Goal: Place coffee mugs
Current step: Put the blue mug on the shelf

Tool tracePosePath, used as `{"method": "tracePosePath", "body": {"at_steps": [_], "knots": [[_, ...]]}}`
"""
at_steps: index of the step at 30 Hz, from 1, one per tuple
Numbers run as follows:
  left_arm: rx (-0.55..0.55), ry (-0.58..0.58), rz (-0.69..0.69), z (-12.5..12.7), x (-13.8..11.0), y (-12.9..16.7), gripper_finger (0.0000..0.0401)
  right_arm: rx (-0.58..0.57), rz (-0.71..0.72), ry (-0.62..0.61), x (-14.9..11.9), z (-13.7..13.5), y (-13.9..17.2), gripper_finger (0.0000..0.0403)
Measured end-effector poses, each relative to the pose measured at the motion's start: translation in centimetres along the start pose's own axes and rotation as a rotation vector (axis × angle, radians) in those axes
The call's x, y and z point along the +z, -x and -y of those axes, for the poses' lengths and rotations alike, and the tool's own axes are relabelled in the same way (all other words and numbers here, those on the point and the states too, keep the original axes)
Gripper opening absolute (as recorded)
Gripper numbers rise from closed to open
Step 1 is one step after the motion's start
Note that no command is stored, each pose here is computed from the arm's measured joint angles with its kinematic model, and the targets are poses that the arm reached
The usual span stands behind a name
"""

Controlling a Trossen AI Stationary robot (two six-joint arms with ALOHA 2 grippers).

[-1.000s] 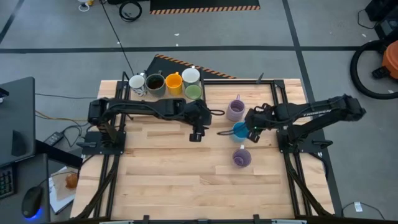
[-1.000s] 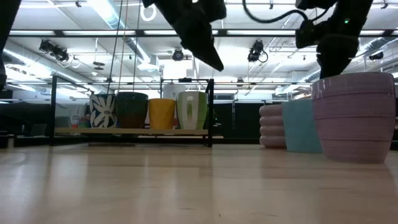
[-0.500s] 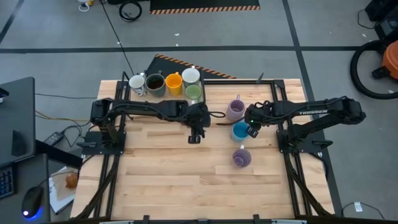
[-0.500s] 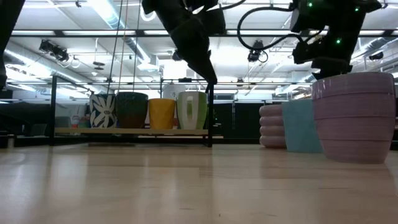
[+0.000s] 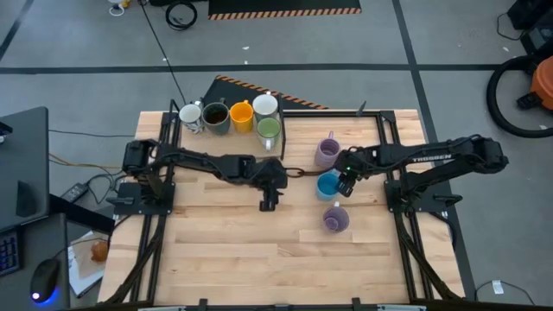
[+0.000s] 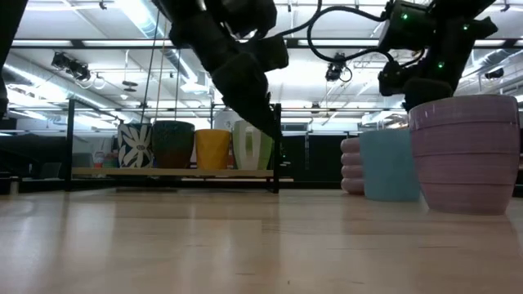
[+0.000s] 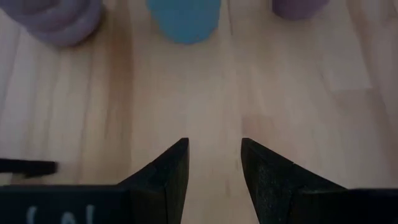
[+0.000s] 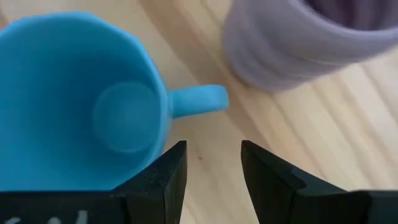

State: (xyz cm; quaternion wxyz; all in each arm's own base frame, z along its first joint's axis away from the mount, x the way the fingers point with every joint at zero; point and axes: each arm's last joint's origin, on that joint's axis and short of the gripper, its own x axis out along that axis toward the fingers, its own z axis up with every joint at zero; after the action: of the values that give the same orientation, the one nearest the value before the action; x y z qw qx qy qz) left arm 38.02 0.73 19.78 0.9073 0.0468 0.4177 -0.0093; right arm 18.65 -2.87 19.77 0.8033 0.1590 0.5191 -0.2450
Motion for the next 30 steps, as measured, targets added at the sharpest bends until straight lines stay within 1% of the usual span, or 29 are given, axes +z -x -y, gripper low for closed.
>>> {"method": "tracePosePath", "body": {"at_steps": [7,11,19,23,28,30], "knots": [[-0.009,0.043,0.046,1.1,-1.5,-1.0,0.0153,0.078,0.005,0.011,0.3,-0.6,-1.3,0.0158],[-0.004,0.070,0.052,1.5,-1.4,-0.9,0.0153,0.147,0.015,0.030,0.9,-1.4,-2.3,0.0158],[0.006,0.061,0.039,2.2,-1.5,-0.9,0.0153,0.291,0.041,0.038,2.1,-2.7,-4.1,0.0158],[0.017,0.061,0.026,2.2,-1.6,-0.9,0.0153,0.366,0.081,0.045,2.7,-3.2,-4.2,0.0158],[0.034,0.060,-0.005,2.1,-1.9,-0.9,0.0153,0.414,0.097,0.054,2.9,-3.4,-4.1,0.0158],[0.032,0.072,-0.014,2.2,-2.0,-0.9,0.0153,0.413,0.080,0.057,2.8,-3.3,-3.6,0.0158]]}}
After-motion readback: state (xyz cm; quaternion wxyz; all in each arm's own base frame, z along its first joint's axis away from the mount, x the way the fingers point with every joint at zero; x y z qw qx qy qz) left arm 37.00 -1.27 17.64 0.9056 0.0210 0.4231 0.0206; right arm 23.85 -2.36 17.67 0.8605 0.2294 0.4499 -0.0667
